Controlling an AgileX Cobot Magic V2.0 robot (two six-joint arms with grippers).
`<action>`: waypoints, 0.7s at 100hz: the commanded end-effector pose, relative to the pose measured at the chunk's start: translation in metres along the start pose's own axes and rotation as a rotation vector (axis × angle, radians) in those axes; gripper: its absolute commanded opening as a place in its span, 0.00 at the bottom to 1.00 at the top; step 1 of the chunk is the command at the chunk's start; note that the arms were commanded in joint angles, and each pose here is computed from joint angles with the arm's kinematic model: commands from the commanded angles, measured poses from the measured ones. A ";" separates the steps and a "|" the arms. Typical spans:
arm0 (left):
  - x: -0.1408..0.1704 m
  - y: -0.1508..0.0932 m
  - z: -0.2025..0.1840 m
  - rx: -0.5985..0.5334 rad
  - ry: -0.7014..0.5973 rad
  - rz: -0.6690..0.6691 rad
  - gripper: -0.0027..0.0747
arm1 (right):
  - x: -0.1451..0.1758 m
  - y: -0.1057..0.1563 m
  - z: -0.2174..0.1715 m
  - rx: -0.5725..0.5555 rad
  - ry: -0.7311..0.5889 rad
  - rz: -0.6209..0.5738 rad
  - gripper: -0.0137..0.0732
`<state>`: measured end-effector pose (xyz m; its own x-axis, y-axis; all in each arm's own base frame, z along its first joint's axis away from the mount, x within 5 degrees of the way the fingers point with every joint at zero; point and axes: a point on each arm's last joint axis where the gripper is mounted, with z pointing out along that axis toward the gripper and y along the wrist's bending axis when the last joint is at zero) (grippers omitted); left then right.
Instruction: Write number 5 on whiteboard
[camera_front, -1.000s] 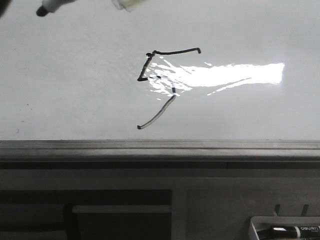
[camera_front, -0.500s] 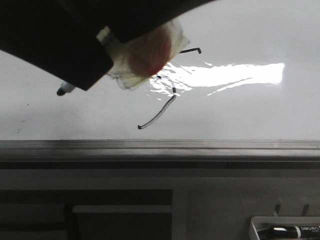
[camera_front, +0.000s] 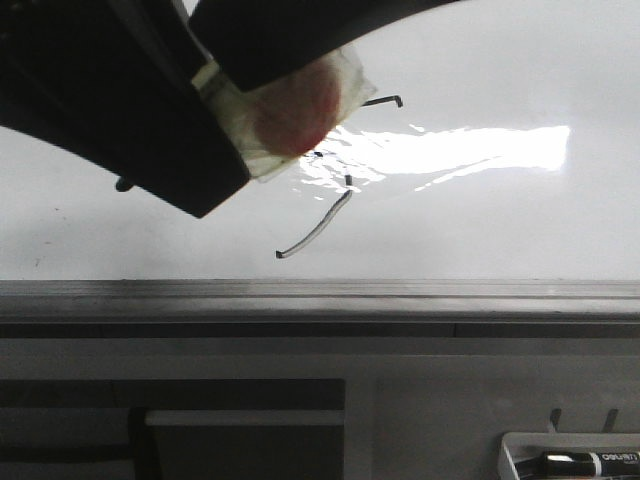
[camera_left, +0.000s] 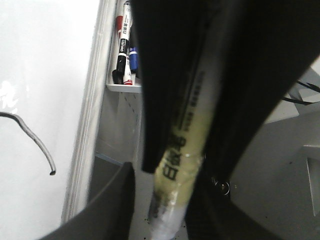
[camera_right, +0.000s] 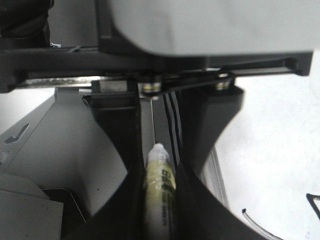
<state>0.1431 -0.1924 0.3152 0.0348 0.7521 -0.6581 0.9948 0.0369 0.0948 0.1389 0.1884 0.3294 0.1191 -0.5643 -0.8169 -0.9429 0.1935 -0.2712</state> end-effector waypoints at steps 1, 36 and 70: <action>-0.013 0.003 -0.010 -0.060 -0.086 -0.003 0.16 | -0.012 -0.005 -0.008 0.044 -0.060 0.008 0.11; -0.013 0.003 -0.010 -0.062 -0.087 -0.003 0.01 | -0.012 -0.004 -0.008 0.038 -0.061 0.010 0.11; -0.013 0.003 -0.010 -0.057 -0.084 -0.003 0.01 | -0.016 -0.009 -0.012 0.105 -0.103 0.019 0.57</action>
<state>0.1427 -0.1925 0.3150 0.0617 0.7554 -0.6524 0.9935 0.0159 0.1124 0.1408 0.1888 0.3304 0.1171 -0.5547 -0.8237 -0.9372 0.2128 -0.2765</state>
